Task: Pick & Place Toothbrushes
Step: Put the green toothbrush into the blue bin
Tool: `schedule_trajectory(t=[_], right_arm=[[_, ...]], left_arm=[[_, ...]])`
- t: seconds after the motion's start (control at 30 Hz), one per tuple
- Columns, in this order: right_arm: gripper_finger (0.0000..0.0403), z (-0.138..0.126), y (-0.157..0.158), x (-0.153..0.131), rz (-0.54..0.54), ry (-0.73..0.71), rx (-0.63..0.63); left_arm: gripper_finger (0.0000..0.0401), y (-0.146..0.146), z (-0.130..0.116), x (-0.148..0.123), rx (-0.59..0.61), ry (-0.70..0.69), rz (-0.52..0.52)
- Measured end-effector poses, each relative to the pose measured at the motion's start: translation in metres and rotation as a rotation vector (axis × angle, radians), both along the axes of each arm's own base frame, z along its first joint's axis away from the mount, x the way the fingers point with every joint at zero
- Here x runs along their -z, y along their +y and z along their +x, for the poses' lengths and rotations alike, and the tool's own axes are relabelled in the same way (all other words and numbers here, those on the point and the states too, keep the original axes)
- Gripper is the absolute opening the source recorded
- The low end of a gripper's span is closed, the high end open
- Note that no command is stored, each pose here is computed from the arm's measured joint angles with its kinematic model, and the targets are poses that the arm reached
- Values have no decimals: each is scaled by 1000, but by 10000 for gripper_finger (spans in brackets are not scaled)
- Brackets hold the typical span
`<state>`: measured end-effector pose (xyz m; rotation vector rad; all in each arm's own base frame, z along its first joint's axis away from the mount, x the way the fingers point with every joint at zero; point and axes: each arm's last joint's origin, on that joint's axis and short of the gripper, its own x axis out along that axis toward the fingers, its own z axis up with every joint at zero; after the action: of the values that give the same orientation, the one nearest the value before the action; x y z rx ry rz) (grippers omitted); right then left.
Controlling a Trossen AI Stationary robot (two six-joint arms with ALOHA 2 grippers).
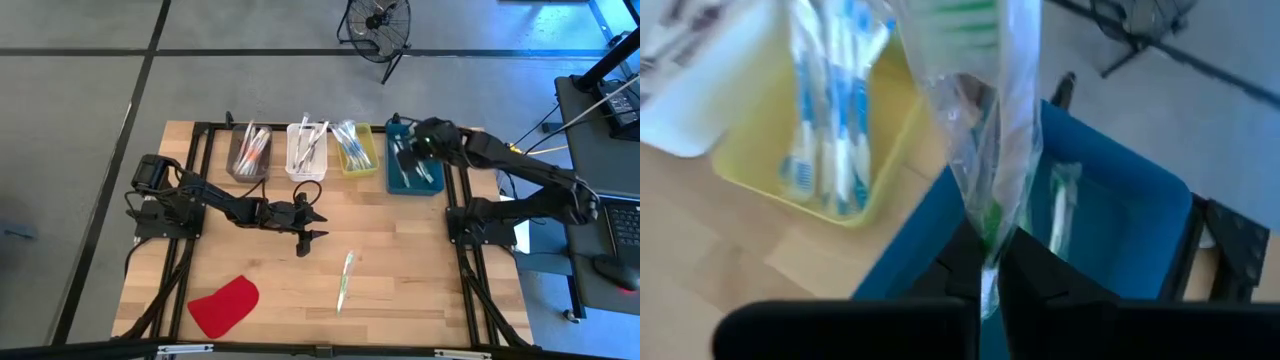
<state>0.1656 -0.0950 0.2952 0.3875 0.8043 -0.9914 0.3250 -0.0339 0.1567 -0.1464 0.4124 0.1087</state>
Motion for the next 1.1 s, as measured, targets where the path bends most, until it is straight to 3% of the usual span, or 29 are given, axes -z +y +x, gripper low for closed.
schedule_trajectory(t=[0.23,0.53,0.73,0.97,1.1], right_arm=[[38,2,-25,17,115,52,62],[15,9,-50,49,318,145,100],[38,10,-61,68,402,219,135],[16,9,-75,87,466,302,162],[30,9,-82,95,489,321,184]], left_arm=[[182,0,0,0,0,0,0],[182,0,0,0,0,0,0],[182,0,0,0,0,0,0],[182,0,0,0,0,0,0],[182,0,0,0,0,0,0]])
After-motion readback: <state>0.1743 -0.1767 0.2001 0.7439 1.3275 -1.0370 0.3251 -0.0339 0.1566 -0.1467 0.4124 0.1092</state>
